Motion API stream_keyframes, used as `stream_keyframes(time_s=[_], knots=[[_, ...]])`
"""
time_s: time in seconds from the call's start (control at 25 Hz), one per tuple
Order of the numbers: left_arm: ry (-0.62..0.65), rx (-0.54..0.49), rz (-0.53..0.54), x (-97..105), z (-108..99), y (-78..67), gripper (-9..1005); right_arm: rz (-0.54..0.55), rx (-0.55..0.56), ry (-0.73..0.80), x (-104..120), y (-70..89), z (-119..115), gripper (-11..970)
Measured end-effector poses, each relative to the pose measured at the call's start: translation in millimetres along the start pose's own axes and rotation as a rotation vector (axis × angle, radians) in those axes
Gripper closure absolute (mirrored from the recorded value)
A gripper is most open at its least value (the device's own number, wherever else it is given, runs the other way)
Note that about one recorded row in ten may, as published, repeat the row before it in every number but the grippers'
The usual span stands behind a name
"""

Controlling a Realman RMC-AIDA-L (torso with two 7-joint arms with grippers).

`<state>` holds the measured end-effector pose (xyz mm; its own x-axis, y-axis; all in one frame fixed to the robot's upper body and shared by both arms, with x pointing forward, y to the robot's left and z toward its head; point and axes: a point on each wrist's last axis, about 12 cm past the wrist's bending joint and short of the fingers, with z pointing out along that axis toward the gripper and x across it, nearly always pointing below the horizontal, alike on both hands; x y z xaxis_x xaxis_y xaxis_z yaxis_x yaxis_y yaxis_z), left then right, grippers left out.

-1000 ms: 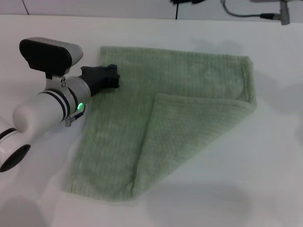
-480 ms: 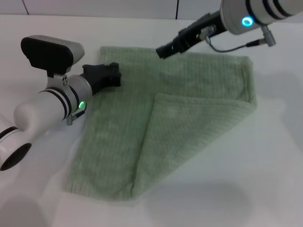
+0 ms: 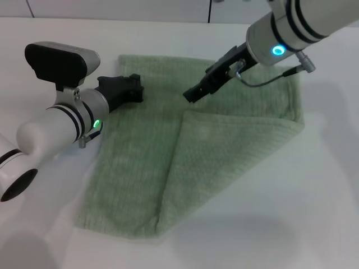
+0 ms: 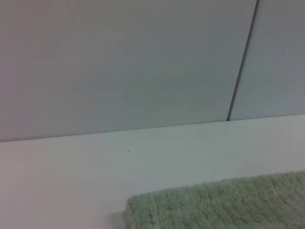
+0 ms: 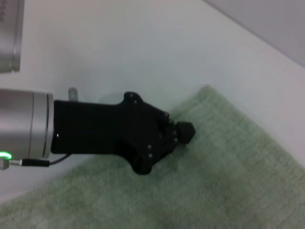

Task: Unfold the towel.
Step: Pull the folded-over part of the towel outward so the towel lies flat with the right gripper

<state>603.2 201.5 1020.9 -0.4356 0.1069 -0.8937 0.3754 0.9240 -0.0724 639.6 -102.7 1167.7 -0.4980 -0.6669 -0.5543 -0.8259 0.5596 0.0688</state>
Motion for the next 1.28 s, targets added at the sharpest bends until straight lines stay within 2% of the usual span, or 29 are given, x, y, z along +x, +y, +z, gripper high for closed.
stream_keyframes(time_s=[0.84,1.28], knots=[[0.007,0.006,-0.016,4,-2,-0.4,997,-0.053,-0.046,0.050,16,15.4,37,134],[0.010,0.012,-0.008,5,-2,-1.6,997,-0.060,-0.043,0.048,16,17.5,41,134]])
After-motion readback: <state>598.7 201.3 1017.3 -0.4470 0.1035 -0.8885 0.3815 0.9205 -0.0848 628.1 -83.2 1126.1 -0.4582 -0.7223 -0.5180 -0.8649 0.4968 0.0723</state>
